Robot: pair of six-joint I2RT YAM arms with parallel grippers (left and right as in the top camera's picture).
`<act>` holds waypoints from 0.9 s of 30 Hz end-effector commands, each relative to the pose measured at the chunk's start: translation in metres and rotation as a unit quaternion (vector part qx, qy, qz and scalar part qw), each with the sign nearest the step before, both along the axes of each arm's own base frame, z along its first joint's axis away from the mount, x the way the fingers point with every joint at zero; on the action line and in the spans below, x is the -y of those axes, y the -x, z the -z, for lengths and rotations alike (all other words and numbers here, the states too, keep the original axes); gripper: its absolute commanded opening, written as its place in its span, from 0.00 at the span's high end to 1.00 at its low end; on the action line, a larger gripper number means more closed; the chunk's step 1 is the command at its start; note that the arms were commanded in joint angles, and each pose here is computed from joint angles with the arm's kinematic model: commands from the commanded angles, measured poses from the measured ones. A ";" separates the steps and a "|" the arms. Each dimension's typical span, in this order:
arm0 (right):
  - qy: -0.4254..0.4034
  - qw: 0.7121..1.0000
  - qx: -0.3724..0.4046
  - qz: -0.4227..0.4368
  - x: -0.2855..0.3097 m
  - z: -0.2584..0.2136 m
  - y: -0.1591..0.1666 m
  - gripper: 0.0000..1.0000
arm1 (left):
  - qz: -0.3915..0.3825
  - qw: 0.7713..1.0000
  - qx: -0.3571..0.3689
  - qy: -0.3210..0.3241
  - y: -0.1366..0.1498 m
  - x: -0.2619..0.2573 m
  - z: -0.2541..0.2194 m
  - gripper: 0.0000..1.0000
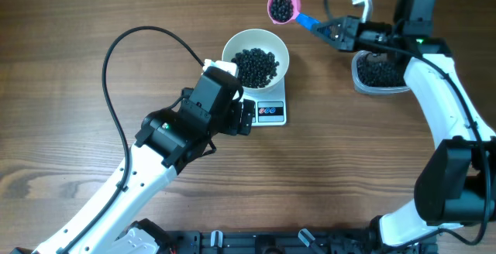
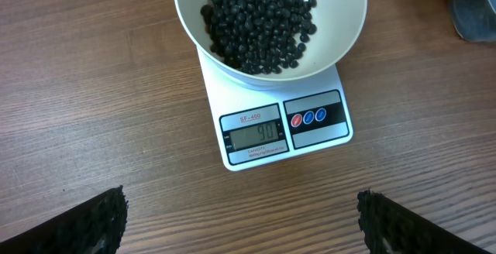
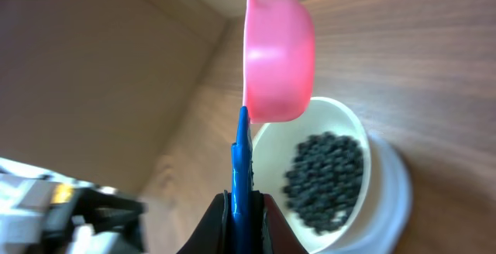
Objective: Scoop item into bowl and weigh 150g on scale
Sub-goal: 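Tilt the pink cup with the right gripper to pour beans into bowl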
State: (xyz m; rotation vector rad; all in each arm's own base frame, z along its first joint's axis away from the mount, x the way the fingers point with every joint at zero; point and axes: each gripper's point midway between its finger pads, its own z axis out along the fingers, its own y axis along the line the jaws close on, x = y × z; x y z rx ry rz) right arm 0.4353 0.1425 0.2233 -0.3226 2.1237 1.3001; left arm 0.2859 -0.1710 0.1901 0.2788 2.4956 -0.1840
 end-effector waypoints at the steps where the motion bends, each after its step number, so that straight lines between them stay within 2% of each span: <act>1: 0.070 0.995 0.069 -0.023 -0.020 0.011 -0.002 0.95 | 0.009 1.000 0.006 0.004 -0.001 0.004 -0.005 0.00; 3: 0.138 0.986 0.088 -0.027 -0.033 0.029 0.000 0.96 | 0.009 1.000 0.006 0.004 -0.001 0.004 -0.005 0.00; 5: 0.170 0.980 0.101 -0.035 -0.037 0.037 0.002 0.96 | 0.009 1.000 0.006 0.004 -0.001 0.004 -0.005 0.00; 7: 0.183 0.974 0.116 -0.061 -0.046 0.040 0.009 0.95 | 0.009 1.000 0.006 0.004 -0.001 0.004 -0.005 0.00; 12: 0.226 0.965 0.127 -0.044 -0.042 0.046 0.003 0.96 | 0.009 1.000 0.006 0.004 -0.001 0.004 -0.005 0.00; 20: 0.234 0.955 0.175 -0.042 -0.045 0.010 0.014 0.96 | 0.009 1.000 0.006 0.004 -0.001 0.004 -0.005 0.00; 24: 0.277 0.947 0.154 -0.054 -0.039 0.026 0.025 0.96 | 0.009 1.000 0.006 0.004 -0.001 0.004 -0.005 0.00; 27: 0.304 0.936 0.166 -0.062 -0.047 0.029 0.029 0.96 | 0.009 1.000 0.006 0.004 -0.001 0.004 -0.005 0.00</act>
